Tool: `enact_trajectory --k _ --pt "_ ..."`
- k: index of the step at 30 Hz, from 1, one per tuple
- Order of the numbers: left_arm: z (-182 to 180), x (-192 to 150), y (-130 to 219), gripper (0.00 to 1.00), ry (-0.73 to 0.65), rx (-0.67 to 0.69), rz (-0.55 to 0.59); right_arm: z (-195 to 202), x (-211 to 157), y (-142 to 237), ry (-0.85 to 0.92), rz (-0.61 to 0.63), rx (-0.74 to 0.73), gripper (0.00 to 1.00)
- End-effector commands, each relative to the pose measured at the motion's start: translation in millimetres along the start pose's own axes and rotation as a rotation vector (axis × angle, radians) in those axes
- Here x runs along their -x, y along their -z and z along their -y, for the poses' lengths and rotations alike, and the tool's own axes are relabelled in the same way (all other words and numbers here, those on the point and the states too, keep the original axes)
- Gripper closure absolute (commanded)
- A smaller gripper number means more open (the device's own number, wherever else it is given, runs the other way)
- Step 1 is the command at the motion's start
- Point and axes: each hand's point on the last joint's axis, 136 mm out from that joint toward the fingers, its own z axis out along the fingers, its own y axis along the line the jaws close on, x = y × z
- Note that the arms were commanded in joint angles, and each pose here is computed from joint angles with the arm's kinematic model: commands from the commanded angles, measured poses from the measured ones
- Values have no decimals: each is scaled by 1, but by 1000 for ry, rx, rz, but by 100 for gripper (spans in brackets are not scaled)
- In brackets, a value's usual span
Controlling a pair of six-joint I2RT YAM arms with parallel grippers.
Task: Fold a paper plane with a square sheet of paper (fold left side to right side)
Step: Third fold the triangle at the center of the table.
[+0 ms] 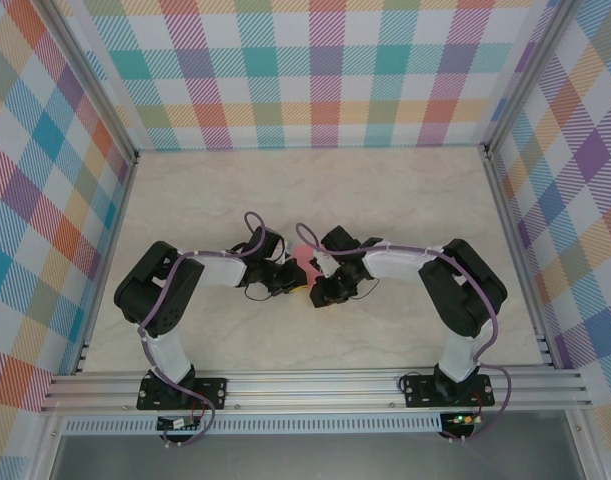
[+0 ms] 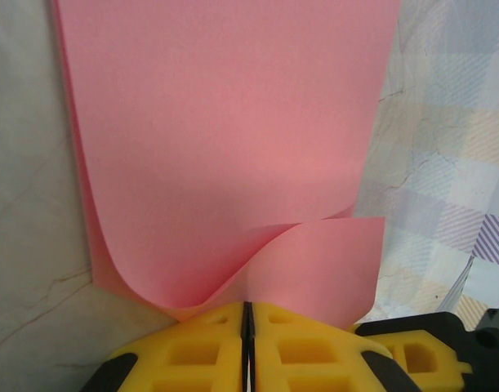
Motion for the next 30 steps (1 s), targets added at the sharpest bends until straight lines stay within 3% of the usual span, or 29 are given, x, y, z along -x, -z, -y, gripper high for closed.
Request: enact_trajectory --k 1,16,24,30 --pt "-20 -10 -5 90 17 82 -26 6 -8 -4 -56 -19 30 77" --pt "-23 -10 -5 90 17 97 -27 25 -35 5 -138 -26 36 81" --pt "-19 -8 -4 90 11 87 -21 -17 -12 37 -74 52 120 85" --pt "-18 -8 -3 90 12 85 -21 -9 8 27 -145 78 71 91"
